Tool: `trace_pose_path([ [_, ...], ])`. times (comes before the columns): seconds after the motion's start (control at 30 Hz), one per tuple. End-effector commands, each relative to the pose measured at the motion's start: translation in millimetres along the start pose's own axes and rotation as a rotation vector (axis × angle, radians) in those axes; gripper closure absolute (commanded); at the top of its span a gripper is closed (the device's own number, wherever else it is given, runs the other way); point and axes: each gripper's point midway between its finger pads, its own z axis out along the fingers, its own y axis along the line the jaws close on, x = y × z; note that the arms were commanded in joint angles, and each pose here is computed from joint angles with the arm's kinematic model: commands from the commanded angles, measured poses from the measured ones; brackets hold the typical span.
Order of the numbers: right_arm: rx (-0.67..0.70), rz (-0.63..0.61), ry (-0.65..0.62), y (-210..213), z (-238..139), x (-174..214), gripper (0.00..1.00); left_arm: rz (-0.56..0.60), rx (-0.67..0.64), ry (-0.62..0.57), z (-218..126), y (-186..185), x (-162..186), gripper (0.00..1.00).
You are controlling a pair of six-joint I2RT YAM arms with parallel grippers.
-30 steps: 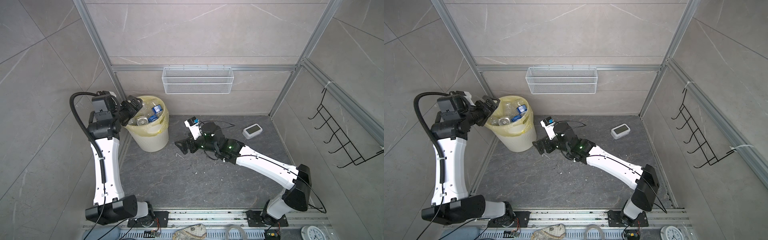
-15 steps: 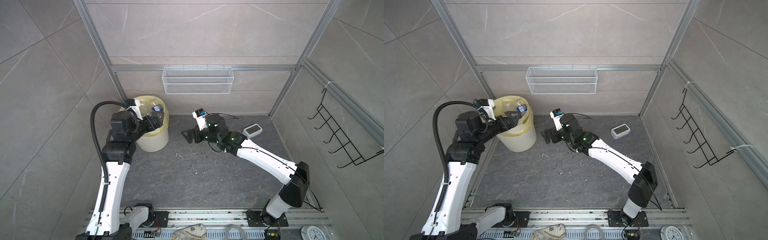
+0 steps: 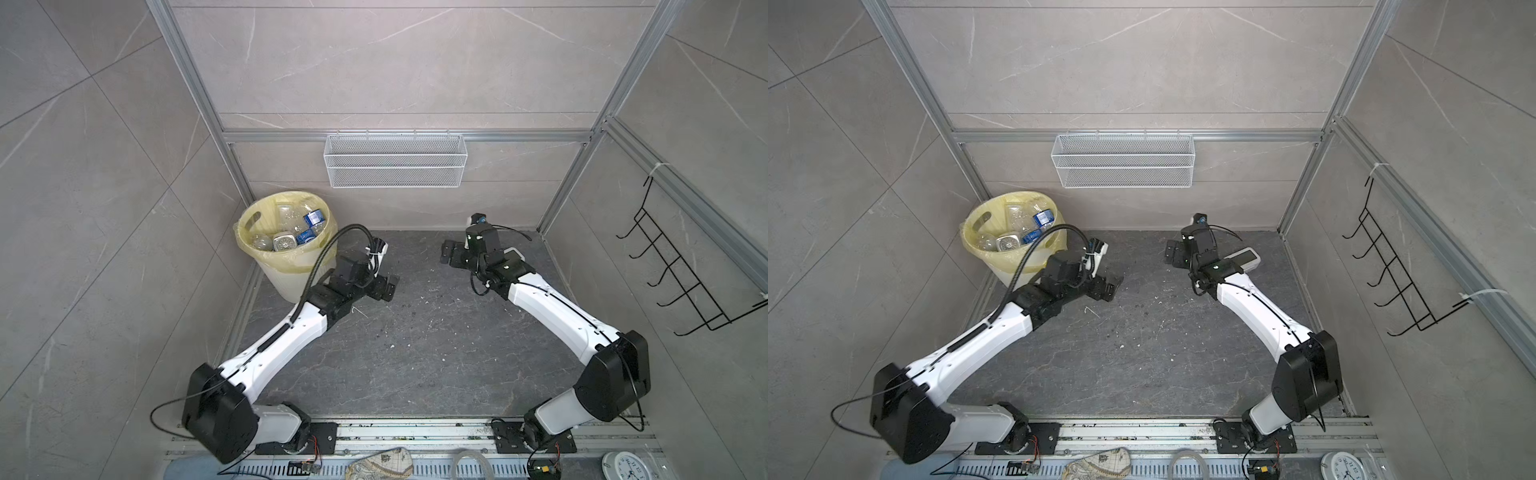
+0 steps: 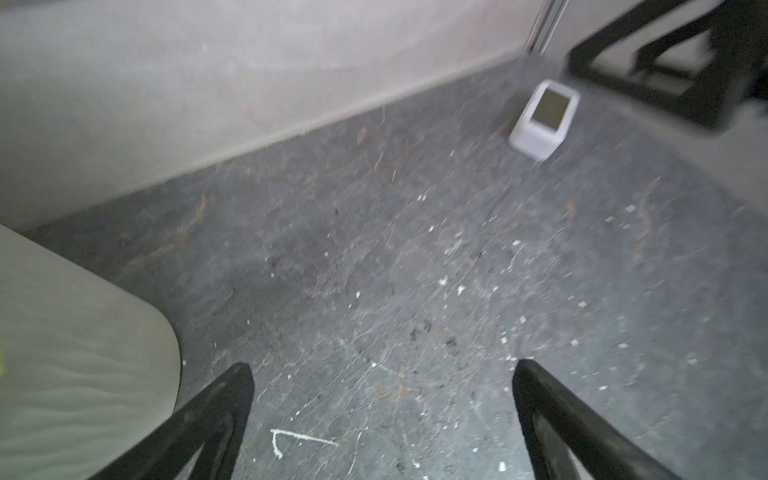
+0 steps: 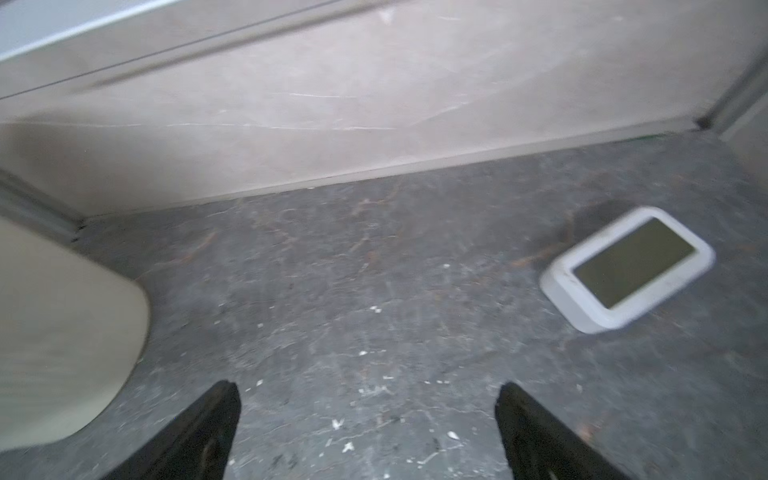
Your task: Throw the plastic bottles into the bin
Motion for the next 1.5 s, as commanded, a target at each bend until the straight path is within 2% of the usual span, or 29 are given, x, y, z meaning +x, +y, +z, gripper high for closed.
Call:
trace_pose_path([
  [0.0, 0.184, 0.051, 0.023, -54.2, 5.2, 18.5, 0.01, 0.062, -0.16, -0.014, 13.8, 27.7, -2.6, 0.0],
  [0.07, 0.254, 0.062, -0.002, -77.1, 9.9, 26.5, 0.01, 0.094, -0.239, 0.022, 22.8, 41.6, 15.5, 0.0],
  [0.13, 0.351, 0.046, -0.022, -100.4, 14.1, 37.2, 0.01, 0.153, -0.379, 0.076, 27.1, 68.2, 39.9, 0.0],
  [0.2, 0.451, -0.001, -0.03, -119.2, 18.1, 48.3, 0.01, 0.158, -0.547, 0.123, 19.7, 104.1, 57.5, 0.0],
  [0.23, 0.497, -0.016, -0.036, -128.1, 19.0, 53.2, 0.01, 0.118, -0.603, 0.127, 13.1, 122.2, 64.6, 0.0],
  [0.4, 0.62, -0.09, -0.115, -154.7, 16.2, 66.1, 0.01, -0.146, -0.72, 0.058, -18.7, 191.3, 101.0, 0.0],
  [0.57, 0.635, -0.144, -0.175, -163.4, 19.8, 64.2, 0.01, -0.177, -0.897, 0.096, -36.1, 236.1, 139.0, 0.0],
  [0.67, 0.619, -0.122, -0.207, -168.2, 19.7, 60.2, 0.01, -0.239, -0.934, 0.098, -39.6, 250.9, 157.0, 0.0],
  [0.77, 0.636, -0.096, -0.235, -180.0, 12.5, 57.8, 0.0, -0.318, -0.976, 0.062, -50.9, 266.0, 174.6, 0.0],
  [0.87, 0.644, -0.094, -0.242, -184.7, 6.7, 59.5, 0.01, -0.393, -0.969, -0.027, -58.5, 274.3, 182.6, 0.0],
  [0.93, 0.655, -0.111, -0.243, -186.4, 2.6, 60.1, 0.01, -0.443, -0.981, -0.02, -63.3, 281.4, 189.4, 0.0],
  [1.07, 0.664, -0.125, -0.228, -189.9, -2.3, 66.1, 0.0, -0.462, -1.009, -0.038, -71.2, 283.8, 191.8, 0.0],
  [1.17, 0.643, -0.126, -0.226, -189.7, -6.6, 71.7, 0.01, -0.49, -0.997, -0.13, -83.3, 276.7, 191.3, 0.0],
  [1.27, 0.626, -0.13, -0.247, -190.4, -10.2, 75.8, 0.01, -0.5, -0.874, -0.222, -71.6, 265.9, 182.9, 0.0],
  [1.47, 0.612, -0.127, -0.245, -194.9, -7.8, 99.3, 0.01, -0.456, -0.819, -0.223, -55.0, 262.6, 181.6, 0.0],
])
